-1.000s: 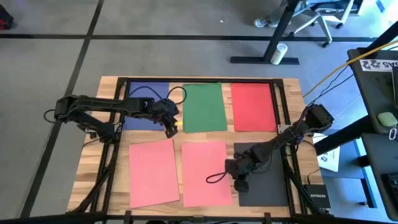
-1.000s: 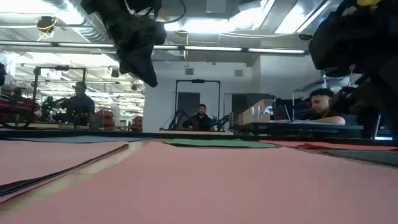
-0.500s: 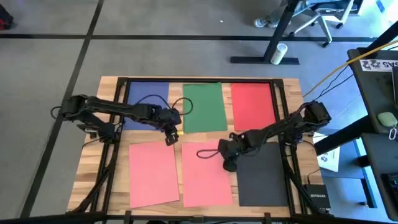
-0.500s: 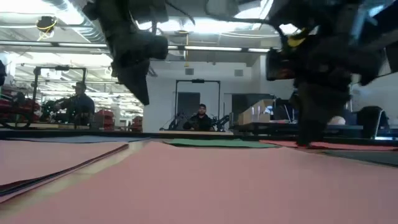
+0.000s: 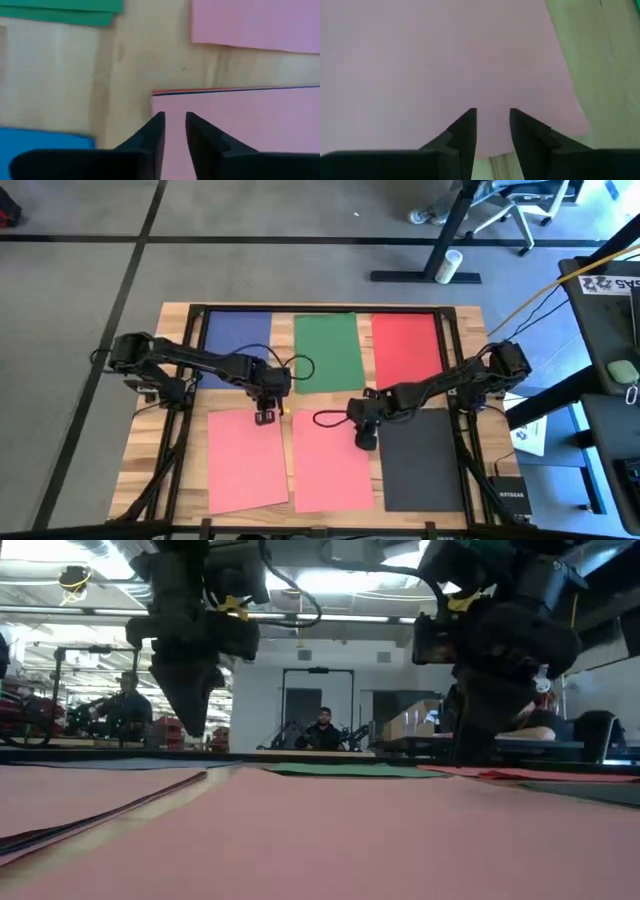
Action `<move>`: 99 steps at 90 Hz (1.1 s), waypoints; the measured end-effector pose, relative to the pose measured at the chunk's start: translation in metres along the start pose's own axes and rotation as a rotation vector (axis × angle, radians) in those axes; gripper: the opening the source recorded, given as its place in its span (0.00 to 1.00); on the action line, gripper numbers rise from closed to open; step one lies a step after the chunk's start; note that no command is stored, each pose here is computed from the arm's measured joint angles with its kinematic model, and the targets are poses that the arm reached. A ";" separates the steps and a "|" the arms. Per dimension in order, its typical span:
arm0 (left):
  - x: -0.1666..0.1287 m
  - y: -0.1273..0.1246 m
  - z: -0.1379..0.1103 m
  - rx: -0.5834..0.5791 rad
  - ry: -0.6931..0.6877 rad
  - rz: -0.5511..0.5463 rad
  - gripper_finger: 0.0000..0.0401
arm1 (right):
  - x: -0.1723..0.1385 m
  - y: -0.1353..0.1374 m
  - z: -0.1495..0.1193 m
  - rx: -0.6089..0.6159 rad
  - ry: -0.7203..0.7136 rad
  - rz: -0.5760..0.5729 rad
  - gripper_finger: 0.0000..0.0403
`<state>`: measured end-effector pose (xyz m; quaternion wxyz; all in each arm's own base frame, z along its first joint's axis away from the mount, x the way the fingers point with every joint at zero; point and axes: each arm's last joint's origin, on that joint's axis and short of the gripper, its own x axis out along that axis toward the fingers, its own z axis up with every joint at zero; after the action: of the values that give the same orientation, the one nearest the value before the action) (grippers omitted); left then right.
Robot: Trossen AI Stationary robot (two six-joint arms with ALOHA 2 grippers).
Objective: Organize paper
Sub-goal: Stack the pink paper on top of the other pink paper
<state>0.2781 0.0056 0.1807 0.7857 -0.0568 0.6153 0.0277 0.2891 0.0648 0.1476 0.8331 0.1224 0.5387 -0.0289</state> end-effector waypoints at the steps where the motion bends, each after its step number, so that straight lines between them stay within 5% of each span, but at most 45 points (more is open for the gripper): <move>1: 0.001 0.000 0.000 0.001 0.004 0.000 0.20 | 0.000 0.000 0.000 0.000 0.000 0.000 0.26; 21: 0.029 0.002 0.000 0.027 0.107 0.014 0.29 | 0.000 0.000 0.000 0.000 0.000 0.001 0.26; 57: 0.043 0.004 -0.001 0.046 0.161 0.073 0.30 | 0.000 0.000 0.000 -0.003 -0.003 0.001 0.26; 99: 0.032 0.004 -0.006 0.016 0.172 0.067 0.16 | 0.000 0.000 0.000 -0.003 -0.003 0.001 0.26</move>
<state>0.2793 0.0082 0.1484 0.7291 -0.0322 0.6822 0.0442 0.2894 0.0648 0.1477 0.8341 0.1211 0.5375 -0.0279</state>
